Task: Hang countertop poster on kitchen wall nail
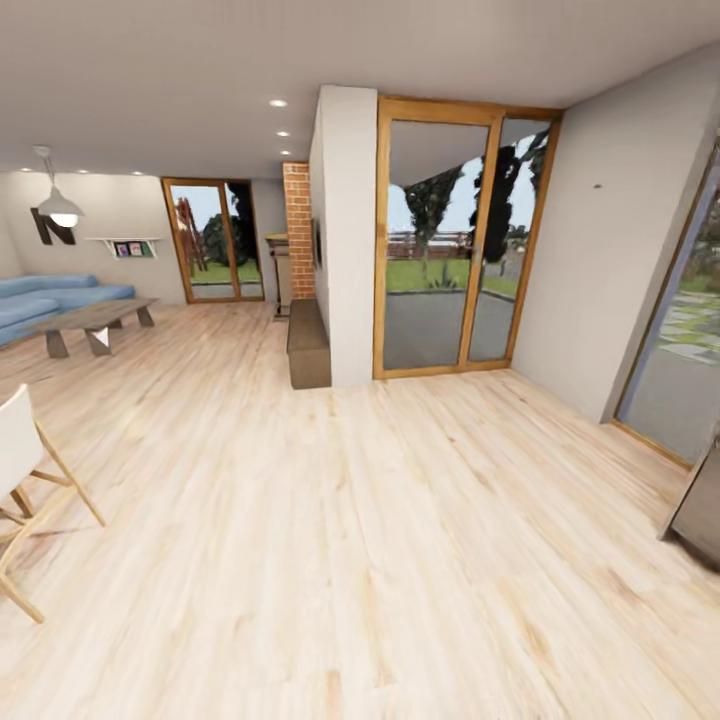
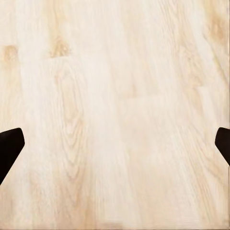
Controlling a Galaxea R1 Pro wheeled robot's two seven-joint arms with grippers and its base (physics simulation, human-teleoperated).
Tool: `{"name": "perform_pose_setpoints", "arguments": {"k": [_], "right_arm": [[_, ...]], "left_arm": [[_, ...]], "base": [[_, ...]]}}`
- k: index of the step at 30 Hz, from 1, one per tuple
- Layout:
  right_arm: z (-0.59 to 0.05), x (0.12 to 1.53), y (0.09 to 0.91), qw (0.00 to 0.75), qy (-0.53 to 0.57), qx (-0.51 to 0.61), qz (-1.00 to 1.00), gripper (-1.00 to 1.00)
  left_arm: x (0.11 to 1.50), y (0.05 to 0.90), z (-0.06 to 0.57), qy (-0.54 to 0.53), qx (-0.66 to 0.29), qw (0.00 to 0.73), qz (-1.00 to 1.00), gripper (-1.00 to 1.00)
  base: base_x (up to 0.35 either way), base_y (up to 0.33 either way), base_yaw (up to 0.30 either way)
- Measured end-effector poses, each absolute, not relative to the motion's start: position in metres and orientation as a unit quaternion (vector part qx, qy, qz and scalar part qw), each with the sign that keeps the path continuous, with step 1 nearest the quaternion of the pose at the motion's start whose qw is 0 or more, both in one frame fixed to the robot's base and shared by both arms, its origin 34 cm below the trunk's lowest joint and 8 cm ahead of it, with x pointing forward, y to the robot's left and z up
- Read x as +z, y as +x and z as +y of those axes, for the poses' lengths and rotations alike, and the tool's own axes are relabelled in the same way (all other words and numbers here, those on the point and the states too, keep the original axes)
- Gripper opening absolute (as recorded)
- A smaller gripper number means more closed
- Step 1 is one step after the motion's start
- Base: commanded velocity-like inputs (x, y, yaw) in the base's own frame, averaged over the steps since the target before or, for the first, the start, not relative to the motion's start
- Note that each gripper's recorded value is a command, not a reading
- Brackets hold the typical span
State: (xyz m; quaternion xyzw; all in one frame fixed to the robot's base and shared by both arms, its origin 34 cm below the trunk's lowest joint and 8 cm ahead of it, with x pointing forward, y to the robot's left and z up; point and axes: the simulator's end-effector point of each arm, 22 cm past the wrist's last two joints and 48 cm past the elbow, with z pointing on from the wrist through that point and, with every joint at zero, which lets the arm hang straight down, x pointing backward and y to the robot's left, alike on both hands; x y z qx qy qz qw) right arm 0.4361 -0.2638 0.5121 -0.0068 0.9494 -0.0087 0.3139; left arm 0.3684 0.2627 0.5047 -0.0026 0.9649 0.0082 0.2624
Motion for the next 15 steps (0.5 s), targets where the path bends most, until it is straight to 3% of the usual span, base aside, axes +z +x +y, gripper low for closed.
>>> {"name": "perform_pose_setpoints", "arguments": {"k": [15], "right_arm": [[-0.2638,0.5119,0.4357,0.313,-0.007,-0.009,0.95,1.0]], "left_arm": [[0.5047,0.3684,0.2628,-0.003,0.008,0.262,0.965,1.0]], "base": [[0.0,0.0,-0.3]]}}
